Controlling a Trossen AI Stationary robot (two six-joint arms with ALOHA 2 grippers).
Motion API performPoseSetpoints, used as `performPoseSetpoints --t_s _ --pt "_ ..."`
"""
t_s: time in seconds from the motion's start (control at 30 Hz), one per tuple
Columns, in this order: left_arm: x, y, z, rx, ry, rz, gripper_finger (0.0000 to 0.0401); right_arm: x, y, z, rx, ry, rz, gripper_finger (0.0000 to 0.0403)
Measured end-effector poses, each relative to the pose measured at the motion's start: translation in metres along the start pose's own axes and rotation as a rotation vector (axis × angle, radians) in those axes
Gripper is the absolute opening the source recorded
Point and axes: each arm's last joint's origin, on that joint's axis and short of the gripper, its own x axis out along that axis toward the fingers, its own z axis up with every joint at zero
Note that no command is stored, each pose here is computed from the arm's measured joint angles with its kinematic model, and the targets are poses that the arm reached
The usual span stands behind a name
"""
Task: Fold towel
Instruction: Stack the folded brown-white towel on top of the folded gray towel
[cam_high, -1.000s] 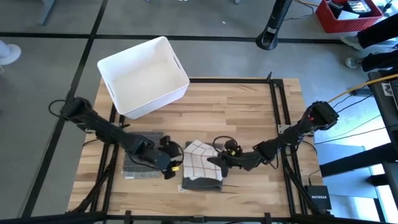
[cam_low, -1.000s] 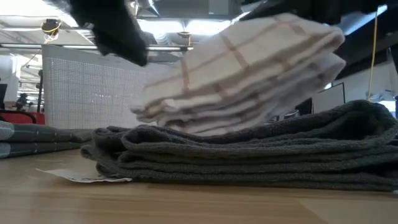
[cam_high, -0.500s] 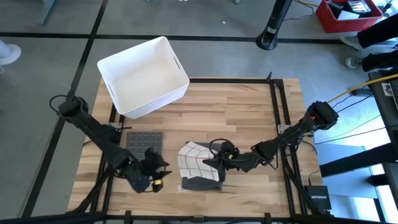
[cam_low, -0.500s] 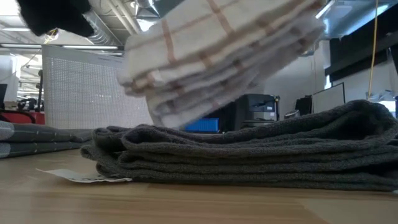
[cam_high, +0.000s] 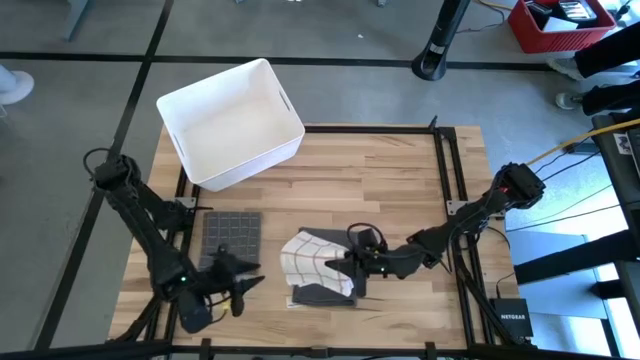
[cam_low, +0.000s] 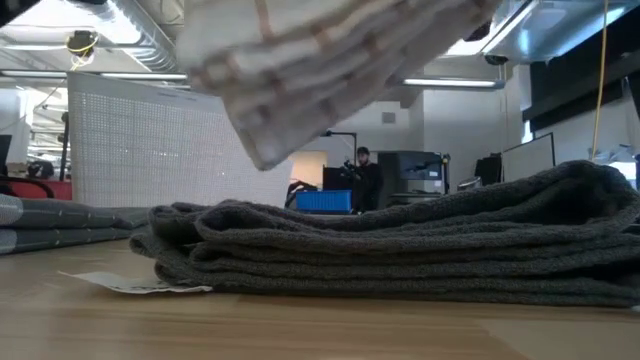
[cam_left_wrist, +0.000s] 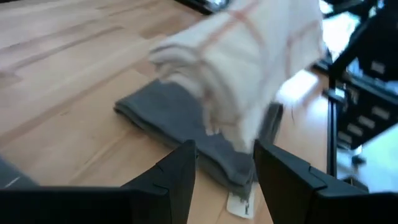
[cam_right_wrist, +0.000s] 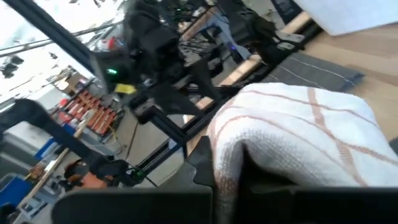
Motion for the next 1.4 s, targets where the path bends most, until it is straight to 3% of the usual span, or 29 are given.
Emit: performPoseSetpoints --t_s 0.27,0.37,0.53,0.6,0.8,1.07,1.23,1.4 --pt "0.020 0.034 -0.029 -0.138 -0.099 0.052 0.0155 0.000 0.005 0.003 -0.031 0.002 0.072 0.0012" --pt "0.026 0.030 -0.032 -0.094 -0.073 -0.041 0.0155 0.000 0.005 0.003 -0.035 0.007 0.079 0.0013" --pt "0.027 0.021 -0.032 -0.035 -0.046 -0.321 0.0155 0.000 0.007 0.004 -0.045 0.014 0.105 0.0014" --pt "0.029 0.025 -0.031 -0.034 -0.086 -0.347 0.0155 -0.001 0.008 0.004 -0.048 0.007 0.115 0.0012" --pt "0.048 0.041 -0.025 0.048 -0.147 -0.287 0.0155 -0.001 0.010 0.006 -0.059 0.013 0.154 0.0015" --pt "0.055 0.035 -0.012 0.225 -0.171 -0.470 0.0155 -0.001 0.010 0.005 -0.075 0.024 0.168 0.0015" --pt "0.058 0.034 -0.011 0.186 -0.085 -0.613 0.0155 -0.001 0.010 0.005 -0.107 0.015 0.160 0.0012" --pt "0.055 0.031 -0.008 0.137 -0.096 -0.652 0.0155 -0.001 0.007 0.003 -0.090 0.037 0.118 0.0015"
